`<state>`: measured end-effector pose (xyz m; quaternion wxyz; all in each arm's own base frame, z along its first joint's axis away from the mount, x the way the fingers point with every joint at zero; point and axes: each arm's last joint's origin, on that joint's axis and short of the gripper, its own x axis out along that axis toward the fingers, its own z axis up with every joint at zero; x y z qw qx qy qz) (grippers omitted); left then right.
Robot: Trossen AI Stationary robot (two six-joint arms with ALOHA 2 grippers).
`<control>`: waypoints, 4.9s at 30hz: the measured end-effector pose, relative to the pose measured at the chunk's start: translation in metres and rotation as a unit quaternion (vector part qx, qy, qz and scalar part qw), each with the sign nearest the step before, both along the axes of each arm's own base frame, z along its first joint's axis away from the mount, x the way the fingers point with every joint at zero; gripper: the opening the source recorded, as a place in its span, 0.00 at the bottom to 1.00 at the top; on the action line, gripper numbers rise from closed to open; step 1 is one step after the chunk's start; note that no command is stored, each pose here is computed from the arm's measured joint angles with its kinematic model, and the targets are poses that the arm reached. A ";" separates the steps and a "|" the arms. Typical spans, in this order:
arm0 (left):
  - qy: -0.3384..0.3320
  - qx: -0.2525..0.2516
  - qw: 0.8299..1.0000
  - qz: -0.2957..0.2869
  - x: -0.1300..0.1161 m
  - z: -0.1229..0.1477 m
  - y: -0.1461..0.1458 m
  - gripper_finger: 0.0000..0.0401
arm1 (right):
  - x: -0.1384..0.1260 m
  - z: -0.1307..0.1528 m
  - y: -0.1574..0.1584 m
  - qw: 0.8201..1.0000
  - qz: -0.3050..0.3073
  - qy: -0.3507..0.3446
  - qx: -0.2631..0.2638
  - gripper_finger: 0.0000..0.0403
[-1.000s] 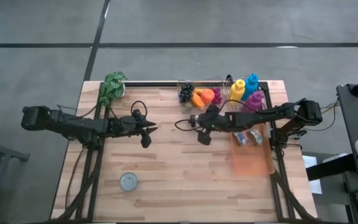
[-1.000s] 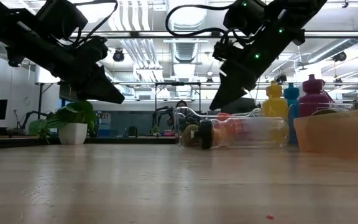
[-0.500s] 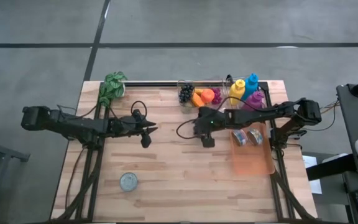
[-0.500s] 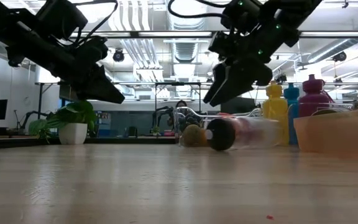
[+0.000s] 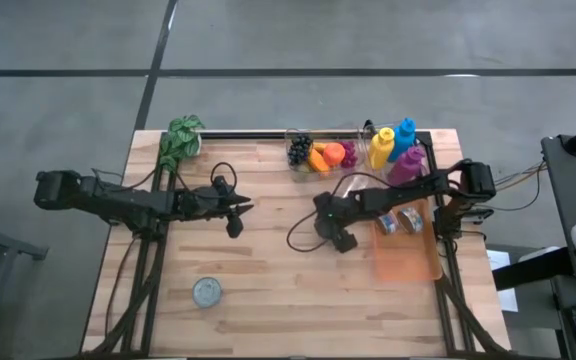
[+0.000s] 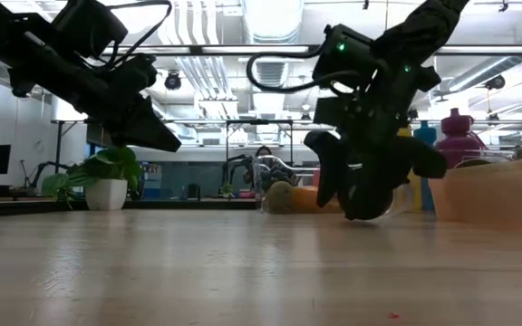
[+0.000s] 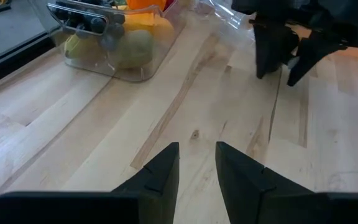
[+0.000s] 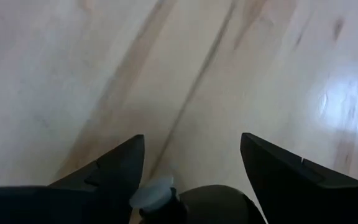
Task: Pick & Place Food Item
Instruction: Put the black water bottle into the right transparent bin
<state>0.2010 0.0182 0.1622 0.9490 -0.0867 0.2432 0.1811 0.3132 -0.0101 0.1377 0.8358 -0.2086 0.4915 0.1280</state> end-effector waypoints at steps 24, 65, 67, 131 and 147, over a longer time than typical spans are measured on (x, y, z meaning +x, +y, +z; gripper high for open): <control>0.001 0.002 1.000 -0.001 0.000 0.000 0.000 0.27 | 0.000 0.046 0.000 0.997 -0.008 -0.076 0.001 0.63; 0.002 0.001 1.000 -0.001 0.000 -0.001 0.000 0.27 | 0.039 0.060 -0.004 0.994 -0.086 -0.058 0.015 0.60; 0.002 0.001 1.000 -0.001 0.000 -0.001 0.000 0.27 | 0.042 0.059 -0.005 0.994 -0.100 -0.037 0.017 0.60; 0.005 0.001 1.000 -0.001 0.000 -0.001 0.000 0.27 | 0.048 0.057 -0.003 0.992 -0.112 0.041 -0.042 0.58; 0.005 0.001 1.000 -0.001 0.000 -0.001 0.000 0.27 | 0.039 0.050 0.037 0.994 -0.008 0.092 -0.066 0.58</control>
